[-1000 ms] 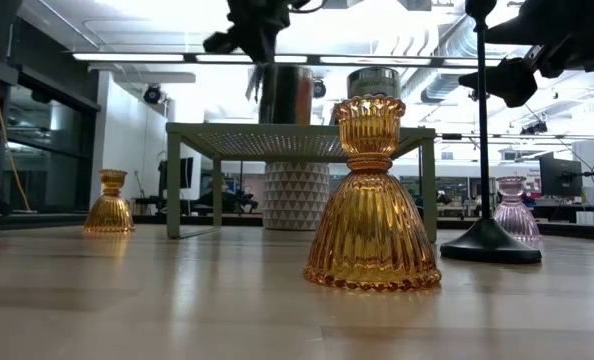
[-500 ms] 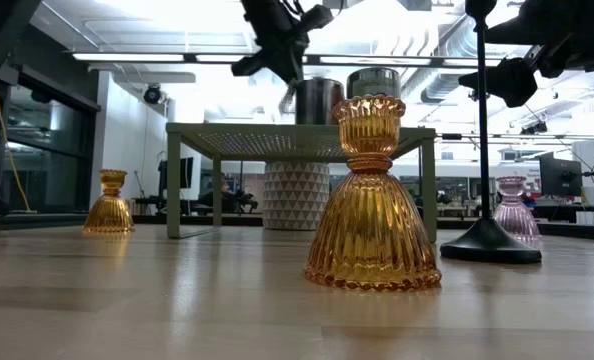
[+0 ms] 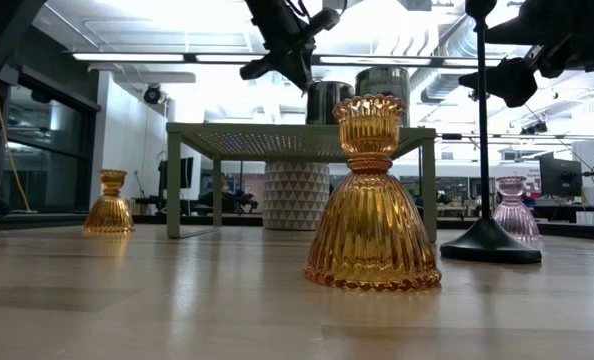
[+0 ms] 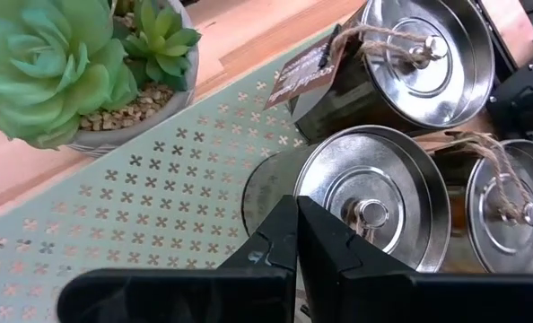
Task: Pick & Place candle stick holders
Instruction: Put the silver scented candle on the shelf
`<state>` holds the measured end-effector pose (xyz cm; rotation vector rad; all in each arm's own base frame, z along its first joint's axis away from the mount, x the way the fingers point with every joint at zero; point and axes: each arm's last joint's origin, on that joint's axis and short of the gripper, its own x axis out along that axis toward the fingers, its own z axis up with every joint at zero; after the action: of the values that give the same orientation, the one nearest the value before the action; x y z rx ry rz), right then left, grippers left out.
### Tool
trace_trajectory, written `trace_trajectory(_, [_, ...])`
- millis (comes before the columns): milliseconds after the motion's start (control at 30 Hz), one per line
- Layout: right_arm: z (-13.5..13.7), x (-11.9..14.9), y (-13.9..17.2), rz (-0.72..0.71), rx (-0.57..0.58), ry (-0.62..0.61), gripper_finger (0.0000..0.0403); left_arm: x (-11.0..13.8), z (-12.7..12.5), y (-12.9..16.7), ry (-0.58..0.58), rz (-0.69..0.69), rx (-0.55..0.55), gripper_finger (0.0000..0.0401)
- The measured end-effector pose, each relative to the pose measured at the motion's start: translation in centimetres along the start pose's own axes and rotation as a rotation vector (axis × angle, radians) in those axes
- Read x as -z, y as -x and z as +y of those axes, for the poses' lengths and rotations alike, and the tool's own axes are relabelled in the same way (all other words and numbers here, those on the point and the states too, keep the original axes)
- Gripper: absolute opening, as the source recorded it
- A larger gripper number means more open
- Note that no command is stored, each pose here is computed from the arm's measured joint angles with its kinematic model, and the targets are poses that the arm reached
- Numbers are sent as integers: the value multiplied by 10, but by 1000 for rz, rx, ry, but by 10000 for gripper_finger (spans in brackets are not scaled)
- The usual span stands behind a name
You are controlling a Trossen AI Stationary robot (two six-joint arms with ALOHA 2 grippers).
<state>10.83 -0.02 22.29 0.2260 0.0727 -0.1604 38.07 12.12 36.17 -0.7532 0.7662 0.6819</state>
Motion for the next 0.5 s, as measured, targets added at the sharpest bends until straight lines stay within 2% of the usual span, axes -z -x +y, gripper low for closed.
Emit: trace_trajectory(500, [0,0,0,0,0,0,400,0,-1,0,-2,2,7,0])
